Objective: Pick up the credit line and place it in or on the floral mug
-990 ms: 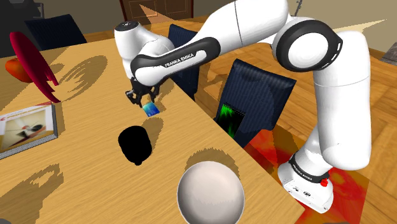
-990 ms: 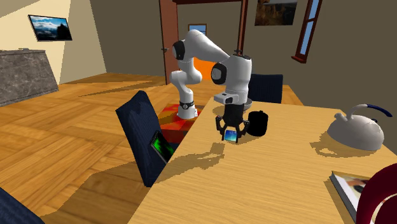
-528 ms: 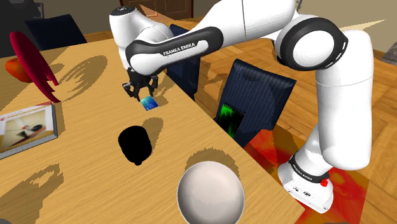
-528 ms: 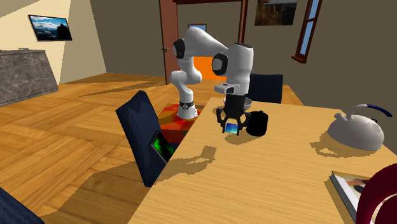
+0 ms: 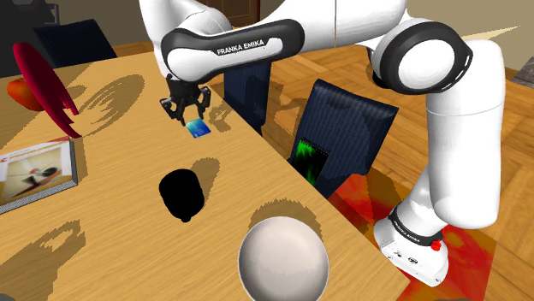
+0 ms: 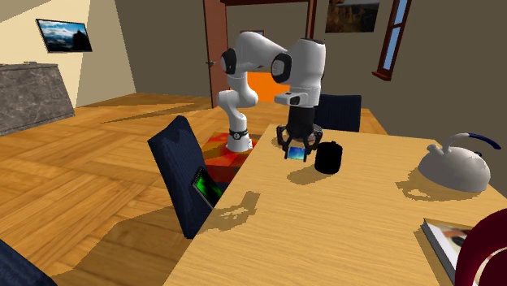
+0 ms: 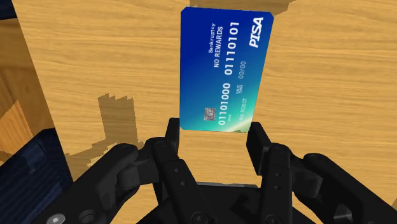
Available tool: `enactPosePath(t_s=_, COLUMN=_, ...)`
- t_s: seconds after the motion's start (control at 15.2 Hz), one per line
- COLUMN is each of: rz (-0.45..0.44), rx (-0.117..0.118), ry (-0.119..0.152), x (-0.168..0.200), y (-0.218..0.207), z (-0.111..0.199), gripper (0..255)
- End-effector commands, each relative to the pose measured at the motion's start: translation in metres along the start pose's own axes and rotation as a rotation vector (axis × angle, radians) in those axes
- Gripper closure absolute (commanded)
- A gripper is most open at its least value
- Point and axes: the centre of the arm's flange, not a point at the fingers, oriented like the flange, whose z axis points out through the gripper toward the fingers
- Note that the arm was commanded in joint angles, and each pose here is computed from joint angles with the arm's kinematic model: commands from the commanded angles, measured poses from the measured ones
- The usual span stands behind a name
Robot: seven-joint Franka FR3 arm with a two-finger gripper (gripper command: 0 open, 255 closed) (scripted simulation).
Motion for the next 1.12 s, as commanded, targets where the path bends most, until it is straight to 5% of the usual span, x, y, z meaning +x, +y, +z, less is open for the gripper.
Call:
enactPosePath(t_s=0.0, rz=0.0, rx=0.0, ry=0.0, x=0.001, y=0.0, z=-0.011, gripper=255)
enactPosePath(t_s=0.46, rz=0.0, rx=0.0, ry=0.0, x=0.006, y=0.001, z=-0.044, gripper=255)
enactPosePath(t_s=1.06, rz=0.0, rx=0.0, ry=0.0, x=-0.087, y=-0.068, z=-0.067, gripper=255)
